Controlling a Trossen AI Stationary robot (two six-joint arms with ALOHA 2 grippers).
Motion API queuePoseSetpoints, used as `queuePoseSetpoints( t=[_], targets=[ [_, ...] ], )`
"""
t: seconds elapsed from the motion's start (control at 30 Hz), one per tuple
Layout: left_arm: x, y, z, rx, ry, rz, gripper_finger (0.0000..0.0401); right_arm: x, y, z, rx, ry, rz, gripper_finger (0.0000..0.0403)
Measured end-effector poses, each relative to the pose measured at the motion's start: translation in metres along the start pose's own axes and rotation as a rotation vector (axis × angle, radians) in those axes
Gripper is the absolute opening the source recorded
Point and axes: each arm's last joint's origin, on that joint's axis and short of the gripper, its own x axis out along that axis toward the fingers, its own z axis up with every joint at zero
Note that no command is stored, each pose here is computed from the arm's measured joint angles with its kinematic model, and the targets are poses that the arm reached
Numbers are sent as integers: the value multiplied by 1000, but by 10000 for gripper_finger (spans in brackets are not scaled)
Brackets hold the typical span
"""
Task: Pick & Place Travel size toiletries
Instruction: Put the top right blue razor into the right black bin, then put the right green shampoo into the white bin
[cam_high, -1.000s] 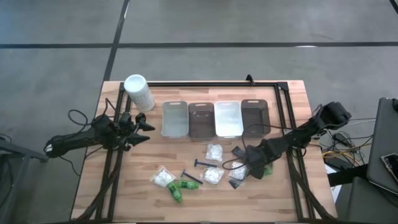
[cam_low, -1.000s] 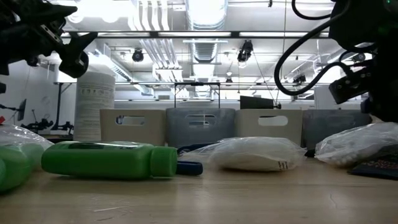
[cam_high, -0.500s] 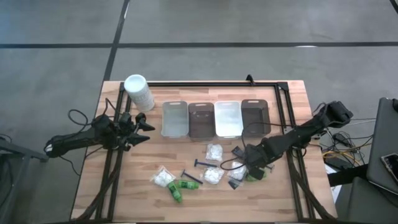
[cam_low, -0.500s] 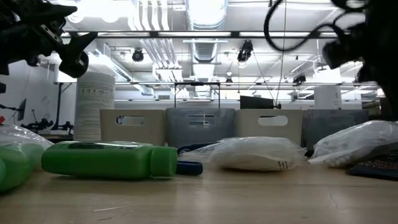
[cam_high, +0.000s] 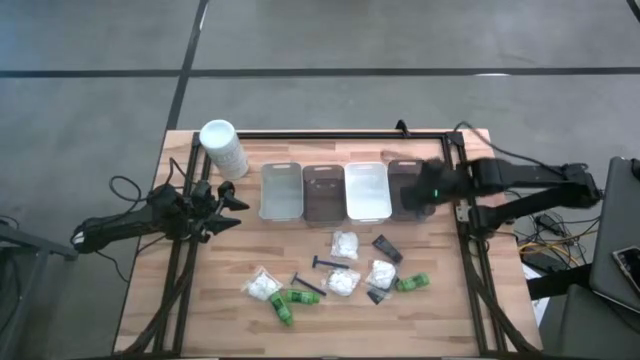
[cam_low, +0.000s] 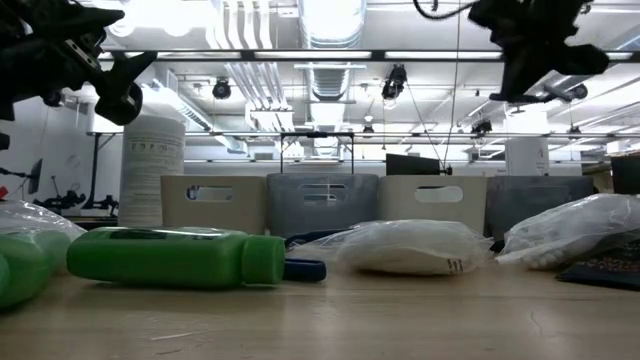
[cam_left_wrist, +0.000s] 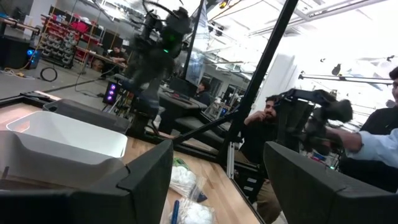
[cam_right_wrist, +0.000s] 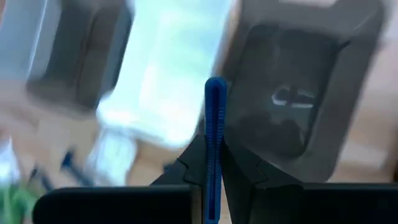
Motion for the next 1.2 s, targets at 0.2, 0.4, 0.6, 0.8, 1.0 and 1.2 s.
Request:
queuePoseSetpoints(
  t=[0.2, 0.4, 0.6, 0.8, 1.0, 1.2],
  targets=[
    [0, 0, 0, 0, 0, 0, 257, 26, -20, 30, 66, -37, -135, 30],
    [0, 0, 0, 0, 0, 0, 257, 60, -25, 47, 57, -2, -206, 34],
    [0, 0, 0, 0, 0, 0, 257, 95, -26, 46, 16, 123, -292, 37],
    [0, 0, 0, 0, 0, 0, 257, 112, -20, 49, 31, 118, -291, 69],
    [0, 0, 0, 0, 0, 0, 257, 111, -18, 48, 46, 108, -289, 128],
    [0, 0, 0, 0, 0, 0, 257, 82, -6, 27, -56, 74, -162, 190]
  ],
)
